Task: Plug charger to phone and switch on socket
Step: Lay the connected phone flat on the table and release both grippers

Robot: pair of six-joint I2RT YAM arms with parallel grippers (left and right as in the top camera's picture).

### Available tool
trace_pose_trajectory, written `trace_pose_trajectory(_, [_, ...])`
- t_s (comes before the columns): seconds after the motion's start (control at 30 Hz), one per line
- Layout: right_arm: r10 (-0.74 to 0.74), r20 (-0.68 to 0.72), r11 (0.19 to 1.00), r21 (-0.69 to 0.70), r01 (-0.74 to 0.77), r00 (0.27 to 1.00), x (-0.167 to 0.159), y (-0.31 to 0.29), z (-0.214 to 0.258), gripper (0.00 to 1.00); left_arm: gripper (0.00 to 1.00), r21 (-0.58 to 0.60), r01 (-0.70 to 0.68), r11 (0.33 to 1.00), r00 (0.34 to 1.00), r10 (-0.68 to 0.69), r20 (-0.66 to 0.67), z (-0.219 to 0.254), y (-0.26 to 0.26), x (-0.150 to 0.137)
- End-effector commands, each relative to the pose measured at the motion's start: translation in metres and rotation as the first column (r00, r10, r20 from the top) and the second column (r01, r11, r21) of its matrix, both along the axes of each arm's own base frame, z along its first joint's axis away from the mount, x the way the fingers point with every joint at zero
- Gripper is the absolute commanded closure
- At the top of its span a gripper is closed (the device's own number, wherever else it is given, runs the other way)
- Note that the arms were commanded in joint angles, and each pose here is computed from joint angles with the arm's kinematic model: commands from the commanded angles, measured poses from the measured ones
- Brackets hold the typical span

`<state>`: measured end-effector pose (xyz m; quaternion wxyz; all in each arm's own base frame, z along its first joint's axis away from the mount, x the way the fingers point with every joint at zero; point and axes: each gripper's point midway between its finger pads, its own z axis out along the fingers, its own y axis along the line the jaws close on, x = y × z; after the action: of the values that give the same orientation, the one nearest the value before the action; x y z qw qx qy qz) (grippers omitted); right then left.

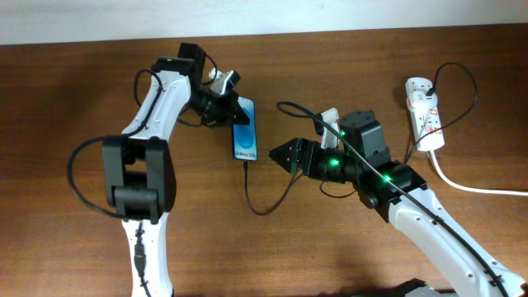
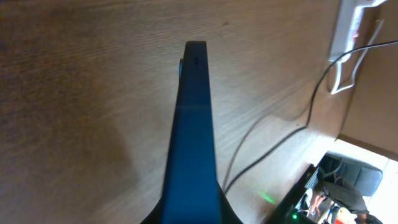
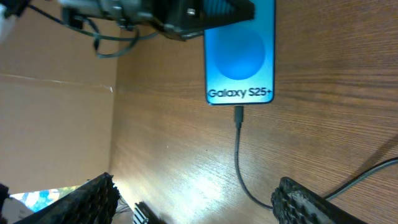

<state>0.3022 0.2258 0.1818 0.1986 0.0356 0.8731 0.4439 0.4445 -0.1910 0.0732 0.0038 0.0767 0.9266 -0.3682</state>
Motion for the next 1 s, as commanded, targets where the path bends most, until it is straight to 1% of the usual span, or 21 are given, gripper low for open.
trace_pose_trajectory(0.0, [0.002, 0.032, 1.000, -0.013, -0.002, 0.999, 0.003, -0.001, 0.003, 0.16, 1.00, -0.004, -0.014, 1.000, 0.999, 0.014, -0.042, -0.019, 0.001, 0.001])
trace_pose_trajectory(0.07, [0.011, 0.044, 1.000, -0.020, -0.010, 0.999, 0.003, -0.001, 0.003, 0.16, 1.00, 0.007, -0.015, 1.000, 0.998, 0.015, -0.056, -0.026, 0.002, 0.000])
trace_pose_trajectory(0.17, [0.008, 0.045, 1.000, -0.022, -0.007, 0.999, 0.004, -0.002, 0.003, 0.16, 1.00, 0.080, -0.043, 0.996, 0.992, 0.052, -0.111, -0.052, 0.011, -0.002])
trace_pose_trajectory(0.2, [0.003, 0.047, 1.000, -0.027, -0.002, 0.999, 0.005, -0.002, 0.003, 0.16, 1.00, 0.088, -0.043, 0.995, 0.992, 0.053, -0.111, -0.054, 0.012, -0.002])
trace_pose_trajectory(0.3, [-0.008, 0.050, 0.999, -0.035, 0.010, 0.999, 0.006, -0.004, 0.002, 0.16, 1.00, 0.188, -0.043, 0.981, 0.993, 0.062, -0.097, -0.064, 0.025, -0.001])
trace_pose_trajectory(0.33, [-0.008, 0.050, 0.999, -0.035, 0.010, 0.999, 0.006, -0.004, 0.002, 0.16, 0.99, 0.190, -0.043, 0.981, 0.993, 0.062, -0.097, -0.064, 0.026, -0.001])
trace_pose_trajectory(0.37, [-0.008, 0.050, 0.999, -0.035, 0.010, 0.999, 0.006, -0.004, 0.002, 0.16, 0.91, 0.190, -0.043, 0.981, 0.993, 0.062, -0.096, -0.064, 0.026, -0.001])
trace_pose_trajectory(0.5, [-0.008, 0.050, 0.999, -0.035, 0.009, 0.999, 0.006, -0.004, 0.002, 0.16, 0.78, 0.190, -0.042, 0.981, 0.993, 0.062, -0.101, -0.064, 0.026, -0.002])
trace_pose_trajectory(0.53, [-0.007, 0.050, 0.999, -0.034, 0.009, 0.999, 0.006, -0.004, 0.002, 0.16, 0.76, 0.191, -0.041, 0.981, 0.993, 0.062, -0.103, -0.064, 0.026, -0.003])
trace_pose_trajectory(0.6, [-0.007, 0.049, 0.999, -0.034, 0.009, 0.999, 0.006, -0.004, 0.002, 0.16, 0.65, 0.193, -0.041, 0.980, 0.992, 0.063, -0.111, -0.064, 0.027, -0.004])
trace_pose_trajectory(0.63, [-0.007, 0.050, 0.999, -0.034, 0.009, 0.999, 0.006, -0.004, 0.002, 0.16, 0.57, 0.193, -0.040, 0.980, 0.992, 0.063, -0.111, -0.064, 0.027, -0.005])
trace_pose_trajectory(0.67, [-0.006, 0.049, 0.999, -0.034, 0.008, 0.999, 0.006, -0.004, 0.002, 0.16, 0.53, 0.194, -0.040, 0.980, 0.992, 0.063, -0.112, -0.064, 0.027, -0.005])
trace_pose_trajectory(0.7, [-0.005, 0.049, 0.999, -0.033, 0.006, 0.999, 0.006, -0.004, 0.002, 0.15, 0.50, 0.201, -0.041, 0.979, 0.992, 0.064, -0.112, -0.064, 0.028, -0.005])
trace_pose_trajectory(0.77, [-0.005, 0.048, 0.999, -0.033, 0.006, 0.999, 0.006, -0.004, 0.002, 0.15, 0.49, 0.247, -0.040, 0.968, 0.992, 0.067, -0.103, -0.062, 0.035, -0.003])
trace_pose_trajectory(0.83, [-0.005, 0.048, 0.999, -0.033, 0.007, 0.999, 0.006, -0.004, 0.002, 0.16, 0.48, 0.280, -0.041, 0.959, 0.993, 0.069, -0.094, -0.058, 0.040, -0.001])
trace_pose_trajectory(0.9, [-0.005, 0.048, 0.999, -0.033, 0.006, 0.999, 0.006, -0.004, 0.002, 0.15, 0.47, 0.369, -0.067, 0.927, 0.992, 0.102, -0.075, -0.054, 0.054, 0.005])
trace_pose_trajectory(0.97, [-0.005, 0.048, 0.999, -0.033, 0.006, 0.999, 0.006, -0.004, 0.002, 0.15, 0.46, 0.377, -0.069, 0.924, 0.992, 0.103, -0.069, -0.054, 0.055, 0.006])
